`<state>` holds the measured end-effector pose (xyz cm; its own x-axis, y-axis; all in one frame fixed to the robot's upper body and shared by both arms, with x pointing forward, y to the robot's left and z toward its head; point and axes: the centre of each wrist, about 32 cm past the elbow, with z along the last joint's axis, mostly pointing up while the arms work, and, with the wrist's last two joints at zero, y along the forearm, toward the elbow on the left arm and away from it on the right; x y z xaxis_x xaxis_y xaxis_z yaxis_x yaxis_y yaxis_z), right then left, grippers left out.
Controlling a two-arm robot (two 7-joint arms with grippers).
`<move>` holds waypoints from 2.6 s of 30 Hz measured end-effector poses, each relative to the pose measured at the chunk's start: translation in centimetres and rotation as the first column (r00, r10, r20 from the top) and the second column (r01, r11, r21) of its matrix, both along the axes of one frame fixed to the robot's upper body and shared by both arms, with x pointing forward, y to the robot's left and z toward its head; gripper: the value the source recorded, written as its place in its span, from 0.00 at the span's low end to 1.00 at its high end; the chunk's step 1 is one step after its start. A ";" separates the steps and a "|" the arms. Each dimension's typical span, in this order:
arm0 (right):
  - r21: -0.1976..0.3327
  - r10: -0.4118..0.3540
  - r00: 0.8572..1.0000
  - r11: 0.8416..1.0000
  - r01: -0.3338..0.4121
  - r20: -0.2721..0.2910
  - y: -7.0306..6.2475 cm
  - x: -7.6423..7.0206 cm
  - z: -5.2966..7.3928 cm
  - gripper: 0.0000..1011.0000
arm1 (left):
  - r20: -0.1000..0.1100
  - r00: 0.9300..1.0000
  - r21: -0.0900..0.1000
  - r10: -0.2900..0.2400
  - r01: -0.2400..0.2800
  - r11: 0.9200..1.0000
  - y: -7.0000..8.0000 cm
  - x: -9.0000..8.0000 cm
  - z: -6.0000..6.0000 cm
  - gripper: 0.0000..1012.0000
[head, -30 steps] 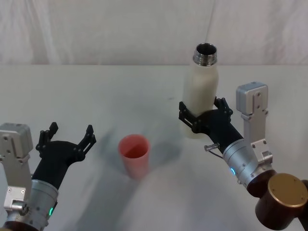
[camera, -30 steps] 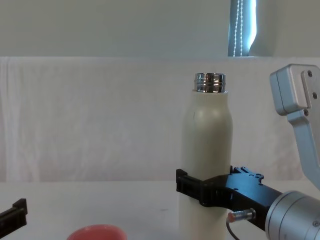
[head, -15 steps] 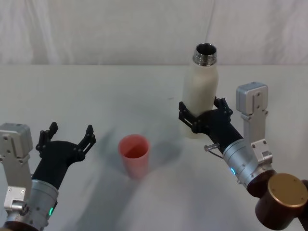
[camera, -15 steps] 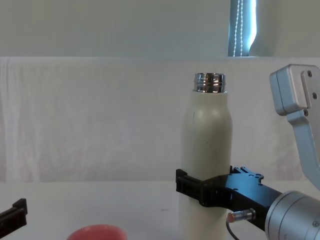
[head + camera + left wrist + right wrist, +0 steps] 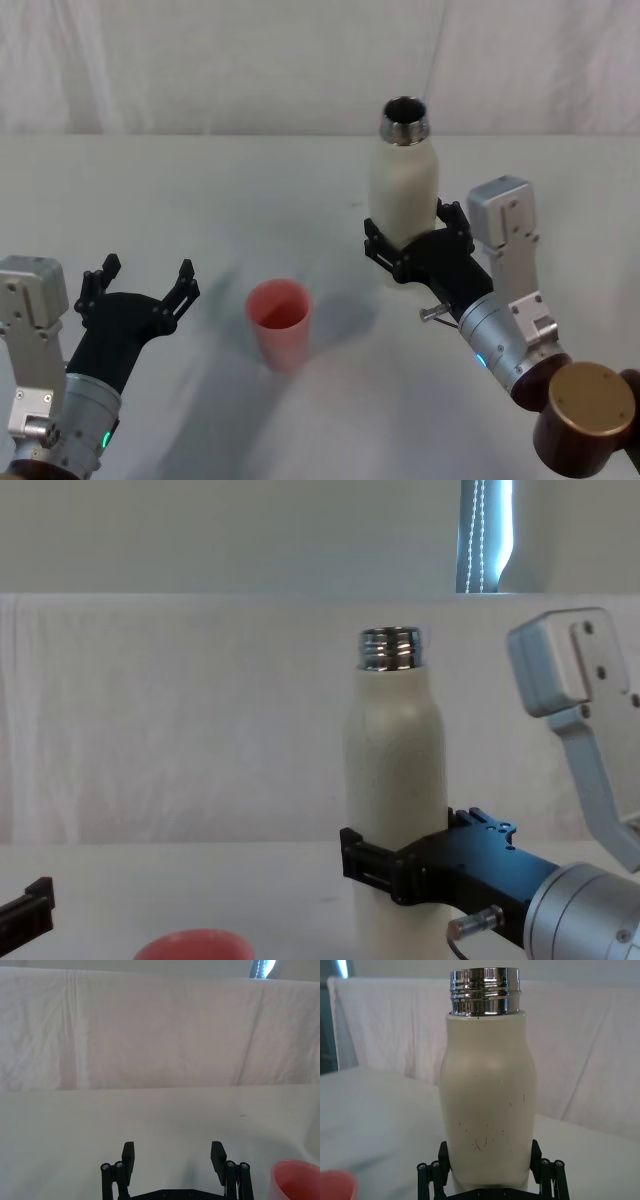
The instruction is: Grasp the thermos with one hand and pour water into the cup lid.
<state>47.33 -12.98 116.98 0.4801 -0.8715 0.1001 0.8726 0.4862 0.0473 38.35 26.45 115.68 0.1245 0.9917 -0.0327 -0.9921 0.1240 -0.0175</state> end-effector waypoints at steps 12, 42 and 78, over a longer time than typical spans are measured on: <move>-0.293 -0.002 0.990 0.955 0.043 0.141 0.2 -0.6 0.7 0.94 | 0.000 1.000 0.000 0.000 0.000 1.000 0.0 0.0 0.0 0.99; -0.683 0.093 0.884 0.673 0.283 0.459 0.5 0.2 -1.7 0.94 | 0.000 1.000 0.000 0.000 0.000 1.000 0.0 0.0 0.0 0.99; -0.839 0.258 0.853 0.448 0.310 0.453 -0.8 0.7 -1.6 0.94 | 0.000 1.000 0.000 0.000 0.000 1.000 0.0 0.0 0.0 0.99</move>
<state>47.98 -13.82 115.39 0.0976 -0.1808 0.9787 0.8756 0.4831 0.0019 38.35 26.45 115.68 0.1245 0.9917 -0.0326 -0.9921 0.1240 -0.0176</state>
